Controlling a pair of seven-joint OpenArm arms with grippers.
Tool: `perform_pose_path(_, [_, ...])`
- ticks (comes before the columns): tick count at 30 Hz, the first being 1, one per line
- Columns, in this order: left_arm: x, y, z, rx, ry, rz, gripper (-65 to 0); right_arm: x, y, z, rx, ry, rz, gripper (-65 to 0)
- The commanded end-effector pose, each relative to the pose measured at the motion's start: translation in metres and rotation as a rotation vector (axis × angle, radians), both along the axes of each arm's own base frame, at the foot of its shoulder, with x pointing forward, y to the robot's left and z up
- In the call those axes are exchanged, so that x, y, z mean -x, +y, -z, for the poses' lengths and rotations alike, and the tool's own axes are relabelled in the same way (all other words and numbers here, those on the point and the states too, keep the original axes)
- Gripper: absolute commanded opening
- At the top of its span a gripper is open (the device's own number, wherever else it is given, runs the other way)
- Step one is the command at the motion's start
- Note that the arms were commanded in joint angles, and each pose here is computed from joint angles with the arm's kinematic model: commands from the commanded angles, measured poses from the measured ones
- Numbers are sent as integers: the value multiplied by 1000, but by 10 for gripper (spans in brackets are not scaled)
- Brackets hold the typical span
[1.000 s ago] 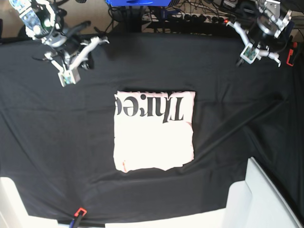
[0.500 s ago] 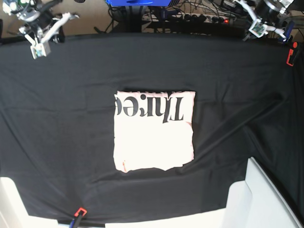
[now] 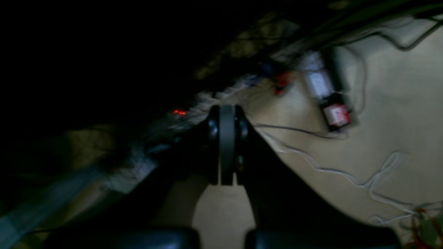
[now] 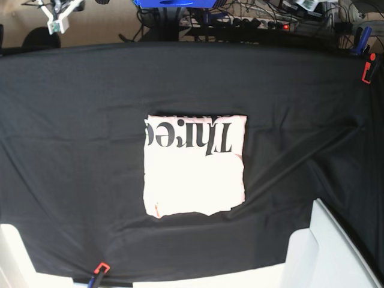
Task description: Fold the T-shirt properly
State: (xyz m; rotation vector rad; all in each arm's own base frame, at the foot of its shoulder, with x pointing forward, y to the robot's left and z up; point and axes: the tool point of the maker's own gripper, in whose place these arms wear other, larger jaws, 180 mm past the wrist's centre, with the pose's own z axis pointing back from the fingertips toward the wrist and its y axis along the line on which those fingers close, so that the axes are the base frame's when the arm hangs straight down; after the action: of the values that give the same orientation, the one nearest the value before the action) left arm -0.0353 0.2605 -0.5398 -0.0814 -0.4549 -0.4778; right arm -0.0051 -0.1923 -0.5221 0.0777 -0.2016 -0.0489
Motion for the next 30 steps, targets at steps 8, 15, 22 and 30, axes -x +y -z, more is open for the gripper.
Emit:
perform_pose_path(8, [55, -24, 89, 26, 458, -192, -650, 66, -51, 101, 137, 394, 137, -650])
perform_pose_path(15, [42, -70, 103, 94, 532, -197, -650, 77, -27, 130, 199, 217, -375, -650])
perform_pose_path(22, [12, -81, 106, 116, 477, -191, -650, 65, -14, 132, 179, 162, -468, -650])
perform_pose_path(30, [-4, -80, 106, 117, 431, -186, -650, 67, -18, 131, 184, 168, -471, -650])
